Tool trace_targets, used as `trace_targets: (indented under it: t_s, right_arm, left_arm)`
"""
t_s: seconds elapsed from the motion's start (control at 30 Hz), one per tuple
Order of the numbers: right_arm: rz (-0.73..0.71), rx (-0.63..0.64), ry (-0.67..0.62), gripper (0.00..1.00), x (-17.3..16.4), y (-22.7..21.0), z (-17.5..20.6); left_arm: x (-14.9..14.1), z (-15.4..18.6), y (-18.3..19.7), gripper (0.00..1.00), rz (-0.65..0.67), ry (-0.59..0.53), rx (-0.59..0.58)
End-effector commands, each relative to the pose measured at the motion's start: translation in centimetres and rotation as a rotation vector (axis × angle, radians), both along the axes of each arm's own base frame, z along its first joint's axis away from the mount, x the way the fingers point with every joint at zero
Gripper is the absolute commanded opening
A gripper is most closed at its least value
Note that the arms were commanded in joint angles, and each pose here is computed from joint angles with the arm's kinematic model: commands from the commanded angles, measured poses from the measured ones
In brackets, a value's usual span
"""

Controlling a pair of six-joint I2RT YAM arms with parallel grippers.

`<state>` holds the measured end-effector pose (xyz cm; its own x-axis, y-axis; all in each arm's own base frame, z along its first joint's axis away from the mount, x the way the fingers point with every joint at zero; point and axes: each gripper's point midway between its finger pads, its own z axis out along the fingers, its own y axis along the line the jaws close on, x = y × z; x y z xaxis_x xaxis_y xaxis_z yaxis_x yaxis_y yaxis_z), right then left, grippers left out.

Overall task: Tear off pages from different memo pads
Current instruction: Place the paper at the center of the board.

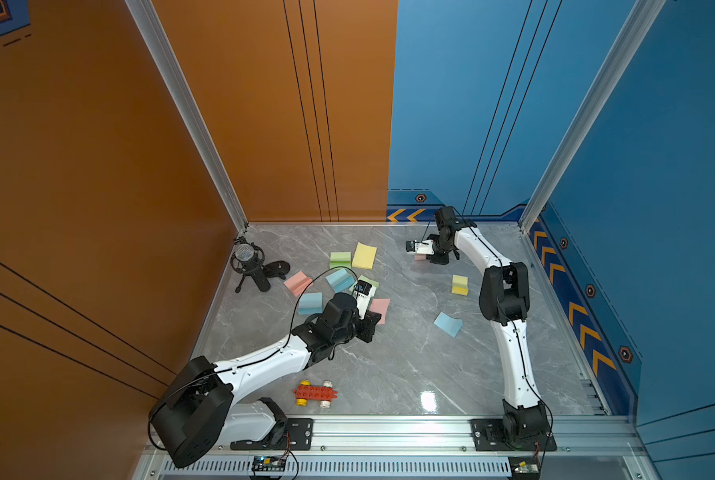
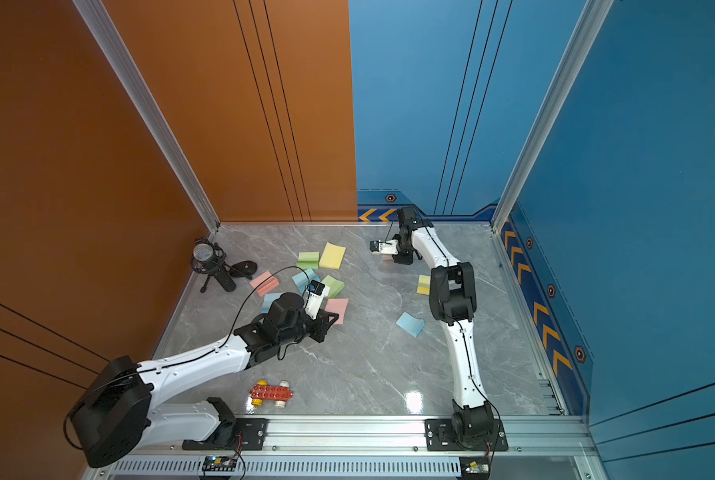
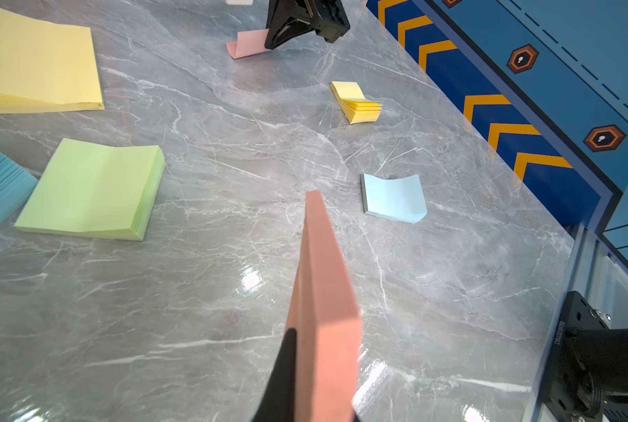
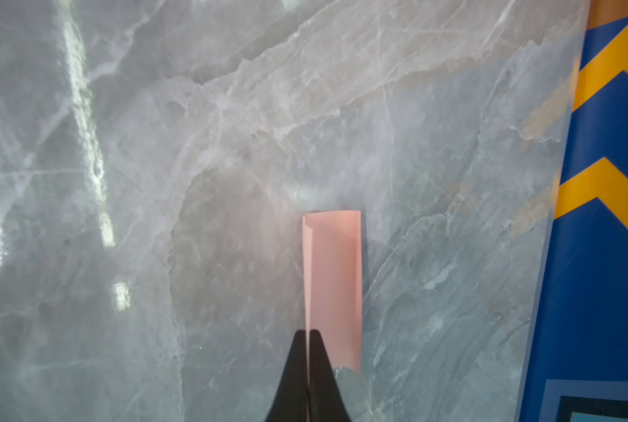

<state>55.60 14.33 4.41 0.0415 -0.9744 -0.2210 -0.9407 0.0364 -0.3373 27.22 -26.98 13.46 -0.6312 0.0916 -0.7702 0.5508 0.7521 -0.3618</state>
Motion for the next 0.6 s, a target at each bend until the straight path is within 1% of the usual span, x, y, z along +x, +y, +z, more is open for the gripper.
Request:
trace_targets:
  t_s: [0.0, 0.03, 0.07, 0.1, 0.2, 0.27, 0.37, 0.43, 0.5, 0.57]
  right_arm:
    - [0.143, -0.038, 0.019, 0.32, -1.4, -0.2, -0.7]
    - [0.142, -0.032, 0.022, 0.45, -1.4, -0.1, -0.9]
    - [0.142, -0.030, 0.025, 0.52, -1.5, 0.0, -1.1]
    - [0.139, -0.031, 0.029, 0.57, -1.5, 0.1, -1.2]
    - [0.132, -0.035, 0.031, 0.56, -1.6, 0.3, -1.2]
    - [0.121, -0.020, 0.028, 0.54, -1.9, 0.6, -0.4]
    - [0.110, 0.005, 0.037, 0.52, -3.3, 1.0, 1.2]
    - [0.096, 0.015, 0.040, 0.49, -4.5, 1.2, 2.5]
    - [0.047, 0.068, 0.030, 0.49, -5.2, 1.7, 4.4]
    - [-0.054, 0.164, -0.004, 0.52, -5.1, 2.3, 7.5]
  left_arm:
    - [0.2, 0.8, -1.0, 0.00, -0.024, -0.009, -0.008]
    - [0.1, 0.7, -1.0, 0.00, -0.028, -0.006, -0.005]
    - [0.1, 0.7, -1.1, 0.00, -0.029, -0.007, -0.005]
    - [0.1, 0.7, -1.1, 0.00, -0.029, -0.008, -0.004]
    - [0.2, 0.7, -1.1, 0.00, -0.027, -0.013, 0.001]
    - [0.3, 0.7, -1.0, 0.00, -0.020, -0.017, 0.003]
    - [0.6, 1.1, -1.1, 0.00, -0.007, -0.021, -0.003]
    - [1.3, 1.7, -1.1, 0.00, 0.020, -0.032, -0.008]
    - [2.2, 2.4, -1.4, 0.00, 0.041, -0.034, -0.022]
    - [3.3, 3.1, -2.2, 0.00, 0.055, -0.027, -0.042]
